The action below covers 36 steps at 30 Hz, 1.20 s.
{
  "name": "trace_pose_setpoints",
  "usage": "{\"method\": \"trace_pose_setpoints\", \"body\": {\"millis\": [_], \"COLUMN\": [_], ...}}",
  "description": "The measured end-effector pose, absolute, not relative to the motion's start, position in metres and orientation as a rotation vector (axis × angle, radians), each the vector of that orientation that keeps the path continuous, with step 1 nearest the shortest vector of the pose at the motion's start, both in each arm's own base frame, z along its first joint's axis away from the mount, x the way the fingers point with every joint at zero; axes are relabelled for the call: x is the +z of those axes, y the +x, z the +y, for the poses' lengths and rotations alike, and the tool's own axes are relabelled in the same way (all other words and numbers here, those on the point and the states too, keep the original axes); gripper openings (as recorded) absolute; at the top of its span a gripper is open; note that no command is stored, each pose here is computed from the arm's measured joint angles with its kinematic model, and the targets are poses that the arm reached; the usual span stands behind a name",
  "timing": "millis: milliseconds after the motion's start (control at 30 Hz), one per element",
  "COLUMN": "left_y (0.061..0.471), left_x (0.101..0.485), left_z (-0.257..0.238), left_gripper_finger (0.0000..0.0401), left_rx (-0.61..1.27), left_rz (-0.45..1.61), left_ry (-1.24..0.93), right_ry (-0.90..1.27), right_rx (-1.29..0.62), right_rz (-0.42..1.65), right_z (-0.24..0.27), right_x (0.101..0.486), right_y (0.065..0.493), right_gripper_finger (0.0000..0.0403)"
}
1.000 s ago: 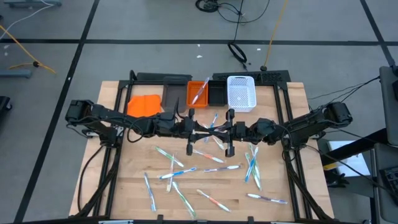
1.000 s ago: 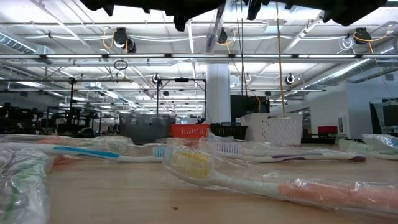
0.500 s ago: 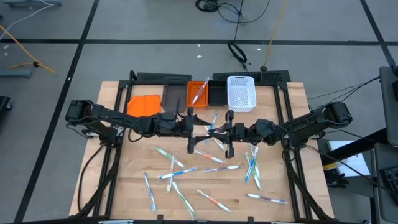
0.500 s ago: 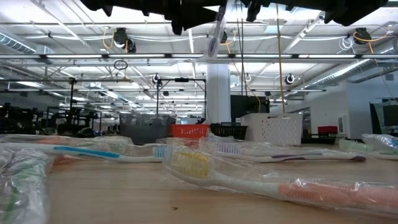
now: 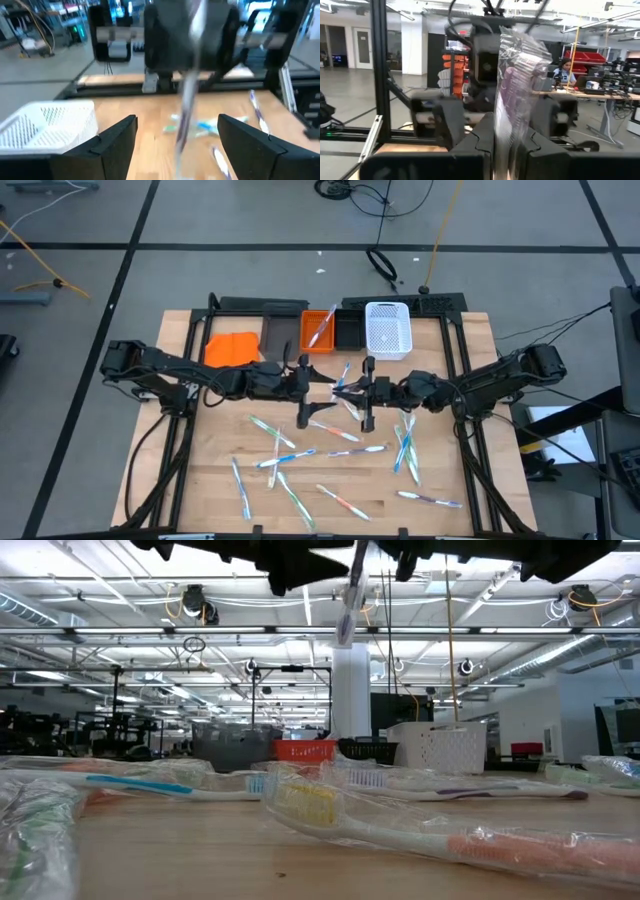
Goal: Pick & Place Toothbrushes
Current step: Put the violet toothbrush into the orange bin
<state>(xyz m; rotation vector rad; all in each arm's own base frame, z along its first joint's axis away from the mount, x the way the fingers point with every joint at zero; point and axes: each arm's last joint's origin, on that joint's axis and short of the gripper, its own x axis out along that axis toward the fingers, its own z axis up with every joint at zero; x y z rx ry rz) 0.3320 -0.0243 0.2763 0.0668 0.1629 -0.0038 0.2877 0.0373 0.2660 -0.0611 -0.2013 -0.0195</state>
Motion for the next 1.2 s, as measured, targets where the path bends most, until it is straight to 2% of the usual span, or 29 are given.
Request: {"method": "trace_pose_setpoints", "body": {"millis": [467, 967, 1100, 1200], "left_y": [0.314, 0.313, 0.313, 0.313], "left_x": [0.28, 0.284, 0.284, 0.284], "left_z": [-0.028, -0.029, -0.029, -0.029], "left_gripper_finger": [0.0273, 0.0273, 0.0273, 0.0273], "left_rx": [-0.013, -0.015, -0.015, -0.015], "left_rz": [0.284, 0.272, 0.272, 0.272], "left_ry": [0.064, 0.05, 0.05, 0.05], "right_ry": [-0.001, 0.107, 0.134, 0.147], "right_rx": [-0.169, -0.412, -0.406, -0.422], "right_rz": [-0.169, -0.207, -0.269, -0.234], "right_z": [-0.009, -0.083, -0.102, -0.118], "right_x": [0.263, 0.26, 0.253, 0.243], "right_y": [0.291, 0.282, 0.287, 0.298], "right_gripper_finger": [0.0013, 0.0013, 0.0013, 0.0013]}}
